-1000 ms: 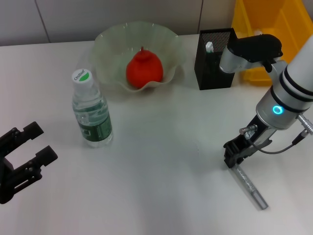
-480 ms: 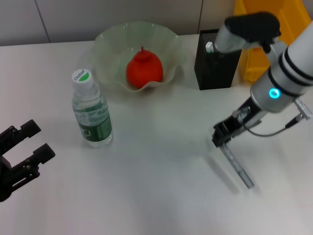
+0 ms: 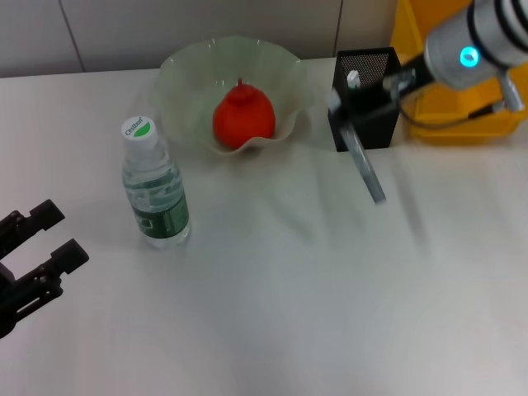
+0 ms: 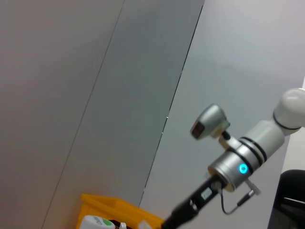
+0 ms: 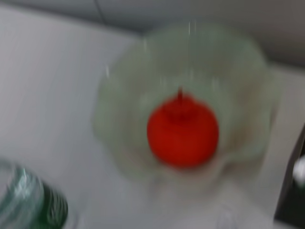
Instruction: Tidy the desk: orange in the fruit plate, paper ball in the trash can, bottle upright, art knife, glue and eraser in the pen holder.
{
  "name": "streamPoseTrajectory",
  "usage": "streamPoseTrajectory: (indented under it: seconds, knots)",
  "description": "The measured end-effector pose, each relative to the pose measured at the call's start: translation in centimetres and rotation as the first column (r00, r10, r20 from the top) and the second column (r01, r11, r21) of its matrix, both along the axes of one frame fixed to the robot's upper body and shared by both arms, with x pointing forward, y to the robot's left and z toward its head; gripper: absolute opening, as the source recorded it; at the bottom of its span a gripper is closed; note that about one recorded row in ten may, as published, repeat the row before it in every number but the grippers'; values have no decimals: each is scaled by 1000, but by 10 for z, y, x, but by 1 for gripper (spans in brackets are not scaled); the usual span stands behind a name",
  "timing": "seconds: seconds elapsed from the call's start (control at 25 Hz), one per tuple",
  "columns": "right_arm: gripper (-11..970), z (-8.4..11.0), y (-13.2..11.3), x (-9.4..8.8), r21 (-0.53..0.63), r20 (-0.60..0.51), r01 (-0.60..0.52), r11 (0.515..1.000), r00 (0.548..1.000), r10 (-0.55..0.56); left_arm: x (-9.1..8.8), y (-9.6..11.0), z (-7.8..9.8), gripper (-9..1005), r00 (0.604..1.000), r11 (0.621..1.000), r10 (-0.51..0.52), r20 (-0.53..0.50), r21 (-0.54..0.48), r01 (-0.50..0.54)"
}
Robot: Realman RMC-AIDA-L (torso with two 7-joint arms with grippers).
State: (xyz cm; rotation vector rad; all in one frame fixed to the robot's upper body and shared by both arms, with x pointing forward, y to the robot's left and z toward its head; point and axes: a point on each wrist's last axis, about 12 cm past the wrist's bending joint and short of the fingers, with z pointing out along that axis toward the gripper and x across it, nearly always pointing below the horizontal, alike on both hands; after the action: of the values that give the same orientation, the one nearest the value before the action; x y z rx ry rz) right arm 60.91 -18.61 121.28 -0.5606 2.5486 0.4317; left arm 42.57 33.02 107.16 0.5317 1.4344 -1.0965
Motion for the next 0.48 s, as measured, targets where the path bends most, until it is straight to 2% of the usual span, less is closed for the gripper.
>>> streamPoseTrajectory:
  seconds: [0.04,0.08,0.12,0.16,0.2,0.48]
  knots:
    - [140,14,0,2,26,72,0,1000,997,-2,0,0,0,749,1000,1000,4,-1,-4,-4]
    - [140,14,0,2,26,72,0,1000,997,-2,0,0,0,749,1000,1000,4,-1,-4,-4]
    - [140,25,-3,3,57,134,-2,998,991,-6,-1,0,0,749,1000,1000,8,-2,-7,-8]
    - [140,25,-3,3,57,134,-2,998,991,-6,-1,0,0,749,1000,1000,8,-2,-7,-8]
    - [140,34,-6,4,86,178,-4,996,984,-11,-1,0,0,749,1000,1000,8,-3,-8,-8]
    - [139,47,-17,5,118,261,9,993,965,-39,-3,1,-1,749,1000,1000,12,-5,-10,-12]
